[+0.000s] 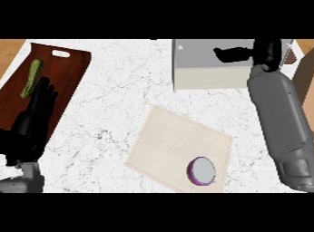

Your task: Pick the eggplant from the placemat and place it in the tiered shelf

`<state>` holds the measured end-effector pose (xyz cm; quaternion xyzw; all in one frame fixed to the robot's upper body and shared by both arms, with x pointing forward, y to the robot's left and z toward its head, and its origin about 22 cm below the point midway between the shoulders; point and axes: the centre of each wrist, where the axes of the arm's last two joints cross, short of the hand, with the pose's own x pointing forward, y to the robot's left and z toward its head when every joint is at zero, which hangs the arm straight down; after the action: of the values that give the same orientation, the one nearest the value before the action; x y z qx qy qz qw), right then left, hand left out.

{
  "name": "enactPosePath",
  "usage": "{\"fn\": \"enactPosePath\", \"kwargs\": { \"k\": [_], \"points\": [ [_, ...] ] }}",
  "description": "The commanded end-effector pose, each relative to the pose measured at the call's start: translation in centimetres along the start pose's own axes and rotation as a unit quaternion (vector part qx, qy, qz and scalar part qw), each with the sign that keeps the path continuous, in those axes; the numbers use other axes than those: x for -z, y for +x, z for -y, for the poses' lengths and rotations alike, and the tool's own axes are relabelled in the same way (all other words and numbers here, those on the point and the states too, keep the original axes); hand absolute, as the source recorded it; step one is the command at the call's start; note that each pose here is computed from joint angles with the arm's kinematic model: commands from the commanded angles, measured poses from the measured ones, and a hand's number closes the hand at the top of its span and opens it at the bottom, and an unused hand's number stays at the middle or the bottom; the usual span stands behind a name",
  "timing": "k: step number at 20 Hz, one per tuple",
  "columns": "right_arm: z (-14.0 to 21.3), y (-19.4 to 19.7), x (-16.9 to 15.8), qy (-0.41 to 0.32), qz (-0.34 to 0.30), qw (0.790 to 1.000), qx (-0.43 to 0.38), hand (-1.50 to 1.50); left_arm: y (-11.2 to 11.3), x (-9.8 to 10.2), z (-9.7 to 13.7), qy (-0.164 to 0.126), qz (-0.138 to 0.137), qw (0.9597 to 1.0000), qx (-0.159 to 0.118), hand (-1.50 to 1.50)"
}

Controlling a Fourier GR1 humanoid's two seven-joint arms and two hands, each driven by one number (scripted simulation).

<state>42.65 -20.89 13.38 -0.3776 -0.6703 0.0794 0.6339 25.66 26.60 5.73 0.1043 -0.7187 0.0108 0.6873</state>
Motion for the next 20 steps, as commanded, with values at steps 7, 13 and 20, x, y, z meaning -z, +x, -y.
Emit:
{"fn": "enactPosePath", "kwargs": {
  "k": [7,13,20],
  "points": [
    [1.4,1.3,1.2,-0.011,0.043,0.994,0.097,-1.50,-0.7,0.5,-1.7,0.005,-0.001,1.0000,-0.006,0.00],
    [8.1,0.1,2.1,-0.080,0.013,0.989,0.120,-1.50,-1.3,0.5,-1.2,0.008,-0.005,1.0000,0.001,0.00],
    [16.4,-4.2,-0.7,-0.125,-0.058,0.981,0.137,-1.50,0.3,-0.9,-2.4,0.021,-0.002,0.9997,0.009,0.00]
  ]
}}
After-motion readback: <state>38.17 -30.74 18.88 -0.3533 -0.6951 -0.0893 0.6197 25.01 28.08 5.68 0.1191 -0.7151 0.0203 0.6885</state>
